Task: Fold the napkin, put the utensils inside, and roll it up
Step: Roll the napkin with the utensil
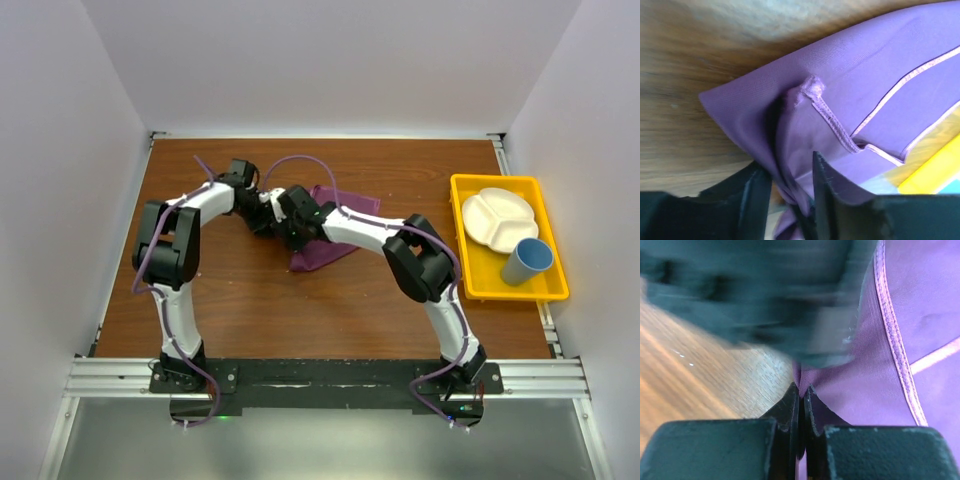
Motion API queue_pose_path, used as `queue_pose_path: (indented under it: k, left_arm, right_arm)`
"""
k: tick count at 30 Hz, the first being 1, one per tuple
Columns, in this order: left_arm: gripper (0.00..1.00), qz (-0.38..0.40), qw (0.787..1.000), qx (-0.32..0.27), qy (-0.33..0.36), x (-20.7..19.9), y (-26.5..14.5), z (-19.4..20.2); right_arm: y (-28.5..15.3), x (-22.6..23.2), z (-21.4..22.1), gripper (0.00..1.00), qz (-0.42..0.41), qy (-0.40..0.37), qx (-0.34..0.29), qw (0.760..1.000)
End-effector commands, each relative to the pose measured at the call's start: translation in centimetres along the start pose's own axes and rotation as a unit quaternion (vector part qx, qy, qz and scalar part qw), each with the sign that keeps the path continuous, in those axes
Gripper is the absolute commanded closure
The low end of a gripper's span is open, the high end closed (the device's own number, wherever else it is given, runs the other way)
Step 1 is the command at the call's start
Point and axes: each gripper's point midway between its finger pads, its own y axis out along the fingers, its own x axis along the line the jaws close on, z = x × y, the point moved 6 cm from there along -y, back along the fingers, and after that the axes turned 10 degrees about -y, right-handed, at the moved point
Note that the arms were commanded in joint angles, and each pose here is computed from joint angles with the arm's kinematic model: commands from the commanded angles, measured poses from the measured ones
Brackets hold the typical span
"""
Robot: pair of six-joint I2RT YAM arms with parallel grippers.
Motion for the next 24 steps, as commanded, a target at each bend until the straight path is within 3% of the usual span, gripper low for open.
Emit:
queue_pose_path:
  k: [1,8,14,17,19,24]
  left_arm:
    - [0.53,0.005,0.996,-0.06,0.061,1.0,-1.5,-2.0]
    - [0.5,0.076,0.987,-0.107,0.093,-0.1,-5.0,-2.2]
    - [0.55,0.142,0.978,-0.113,0.102,0.2,-6.0,-0.4]
    - [0.46,0.152,0.979,-0.102,0.084,0.6,-5.6,0.1]
    - [0.31,0.15,0.982,-0.09,0.066,0.7,-5.2,0.3]
    - [0.22,0.137,0.989,-0.055,-0.013,0.6,-3.7,0.8]
  right_arm:
    - [0.6,-0.5,1.6,1.0,-0.14,0.113,0.024,0.983]
    - [1.0,-2.4,3.6,1.0,-0.239,0.217,0.018,0.946]
    - [1.6,-3.5,5.5,1.0,-0.296,0.301,0.012,0.906]
    - [1.8,-3.8,5.8,1.0,-0.295,0.301,0.011,0.907]
    - [1.8,-3.9,5.8,1.0,-0.296,0.301,0.013,0.906]
    - [2.0,-3.8,6.3,1.0,-0.295,0.301,0.012,0.907]
